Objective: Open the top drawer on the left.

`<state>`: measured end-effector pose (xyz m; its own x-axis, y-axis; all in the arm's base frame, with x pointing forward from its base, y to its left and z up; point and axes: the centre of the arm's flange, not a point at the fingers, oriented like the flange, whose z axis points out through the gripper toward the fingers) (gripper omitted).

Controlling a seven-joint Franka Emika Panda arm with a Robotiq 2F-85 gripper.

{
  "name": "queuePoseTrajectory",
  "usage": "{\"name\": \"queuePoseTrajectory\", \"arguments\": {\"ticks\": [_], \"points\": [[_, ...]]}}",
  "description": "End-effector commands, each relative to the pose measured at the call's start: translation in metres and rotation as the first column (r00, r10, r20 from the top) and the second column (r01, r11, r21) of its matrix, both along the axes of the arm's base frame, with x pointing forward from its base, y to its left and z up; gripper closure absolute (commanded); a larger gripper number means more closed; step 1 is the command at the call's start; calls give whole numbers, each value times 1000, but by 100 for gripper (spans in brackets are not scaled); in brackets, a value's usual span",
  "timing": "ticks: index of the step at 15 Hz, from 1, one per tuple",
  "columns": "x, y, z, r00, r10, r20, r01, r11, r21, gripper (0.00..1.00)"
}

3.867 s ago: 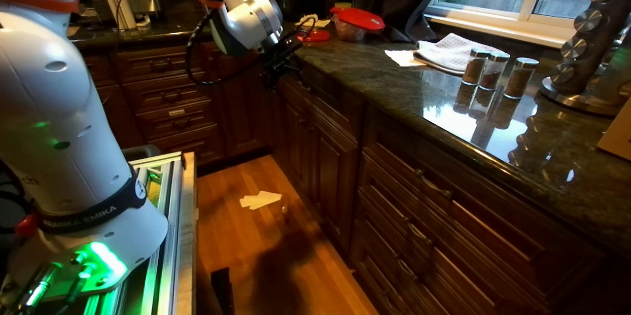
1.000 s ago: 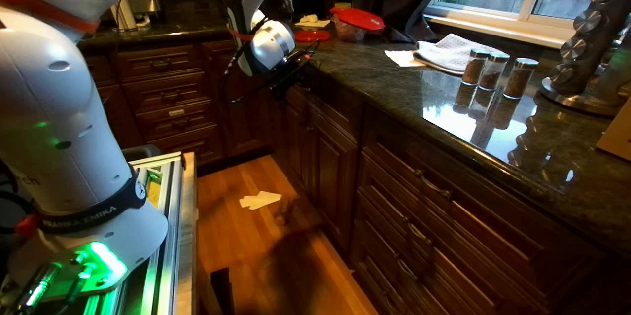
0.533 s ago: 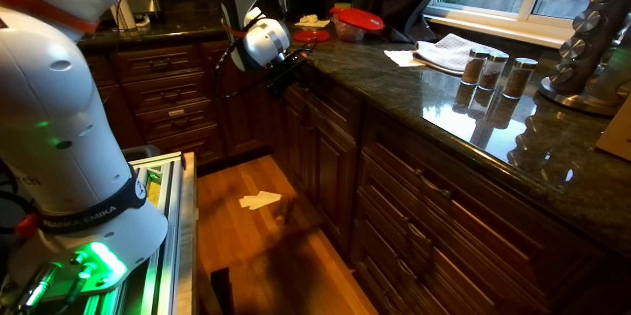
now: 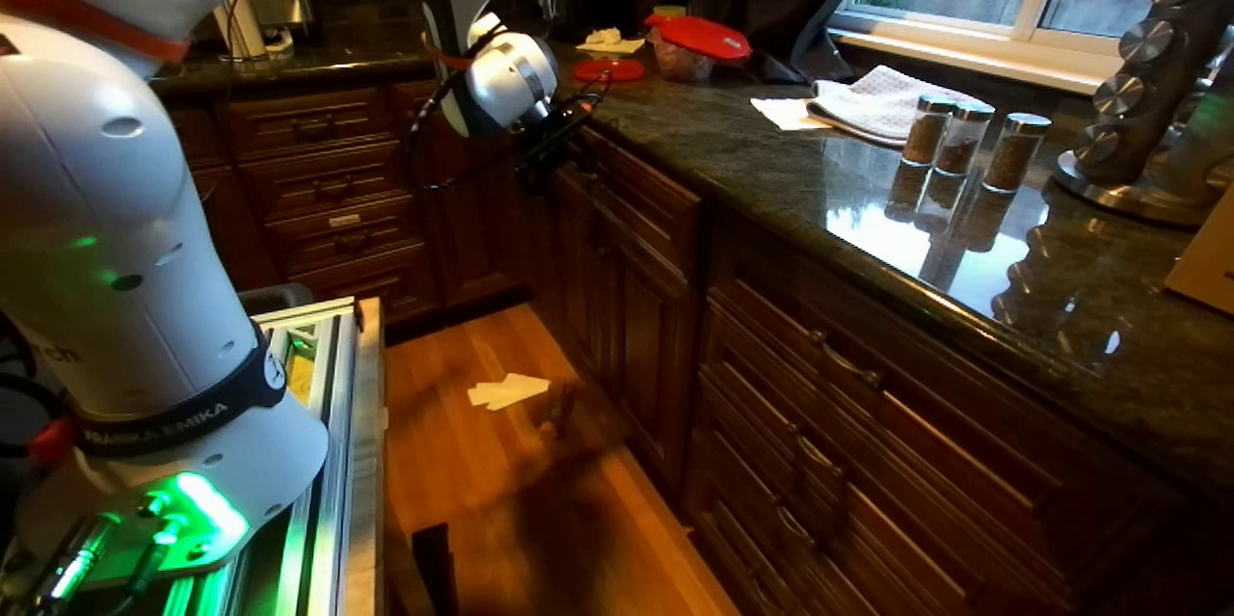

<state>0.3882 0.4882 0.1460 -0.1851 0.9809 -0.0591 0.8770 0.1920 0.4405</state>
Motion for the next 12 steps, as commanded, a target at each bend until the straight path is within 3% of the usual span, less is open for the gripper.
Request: {"name": "queuePoseTrajectory", "arguments": {"ticks": [1,5,12], "points": [[-69,23,-26,989,95,-112,-92,995,29,0],[-88,22,-28,990,97,-106,-93,995,40,0],[-147,24,-35,992,102,-79,-97,993,68,0]]}}
